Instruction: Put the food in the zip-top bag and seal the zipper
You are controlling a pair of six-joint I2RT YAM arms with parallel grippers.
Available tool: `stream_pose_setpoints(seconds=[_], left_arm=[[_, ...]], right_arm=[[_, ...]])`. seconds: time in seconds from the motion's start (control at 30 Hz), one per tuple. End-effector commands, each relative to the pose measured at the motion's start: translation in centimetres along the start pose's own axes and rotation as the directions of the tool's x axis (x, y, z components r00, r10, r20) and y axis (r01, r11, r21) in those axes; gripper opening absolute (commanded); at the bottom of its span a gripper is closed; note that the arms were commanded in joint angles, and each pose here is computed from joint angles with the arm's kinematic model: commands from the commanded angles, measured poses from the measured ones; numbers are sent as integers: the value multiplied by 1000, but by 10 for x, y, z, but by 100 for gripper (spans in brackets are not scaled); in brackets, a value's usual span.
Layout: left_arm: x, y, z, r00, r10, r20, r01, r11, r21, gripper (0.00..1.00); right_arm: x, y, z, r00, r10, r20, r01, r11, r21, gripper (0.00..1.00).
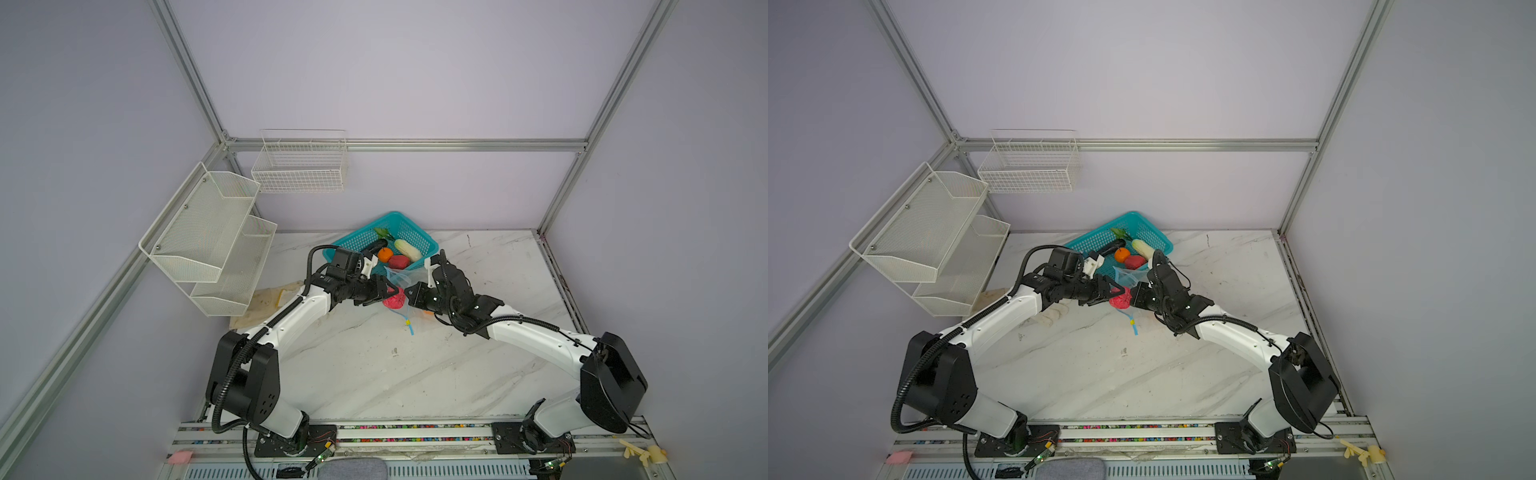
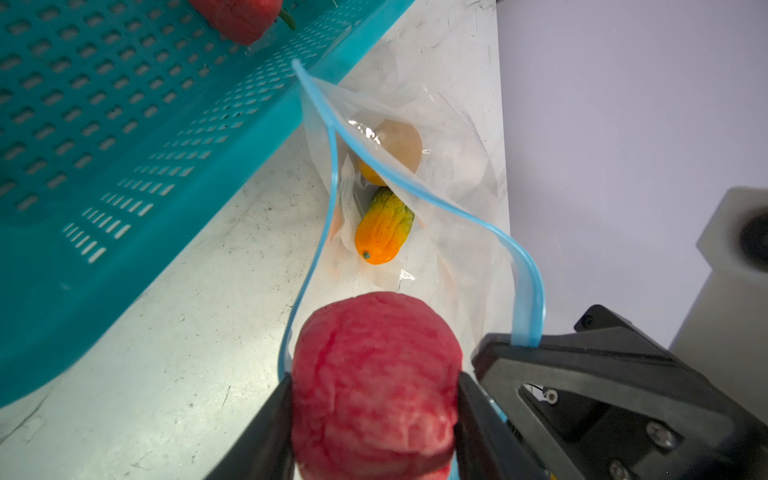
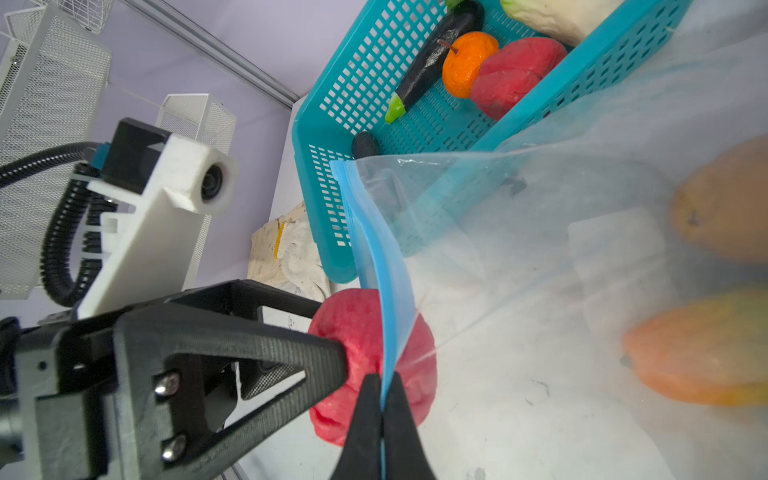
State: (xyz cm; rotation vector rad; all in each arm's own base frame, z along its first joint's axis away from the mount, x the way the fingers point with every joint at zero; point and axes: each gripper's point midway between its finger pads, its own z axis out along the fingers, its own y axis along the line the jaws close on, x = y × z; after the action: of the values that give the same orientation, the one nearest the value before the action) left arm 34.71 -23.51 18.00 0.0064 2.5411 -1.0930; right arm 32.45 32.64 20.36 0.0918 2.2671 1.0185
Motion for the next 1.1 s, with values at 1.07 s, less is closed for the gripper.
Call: stream_pose_setpoints(seconds=[1.07], left_arm=[[-13,-27,4,999,44,20,-44,999,7,64]], right_arm=[[-6,14,0,1000,-4,13,5,999,-39,0]])
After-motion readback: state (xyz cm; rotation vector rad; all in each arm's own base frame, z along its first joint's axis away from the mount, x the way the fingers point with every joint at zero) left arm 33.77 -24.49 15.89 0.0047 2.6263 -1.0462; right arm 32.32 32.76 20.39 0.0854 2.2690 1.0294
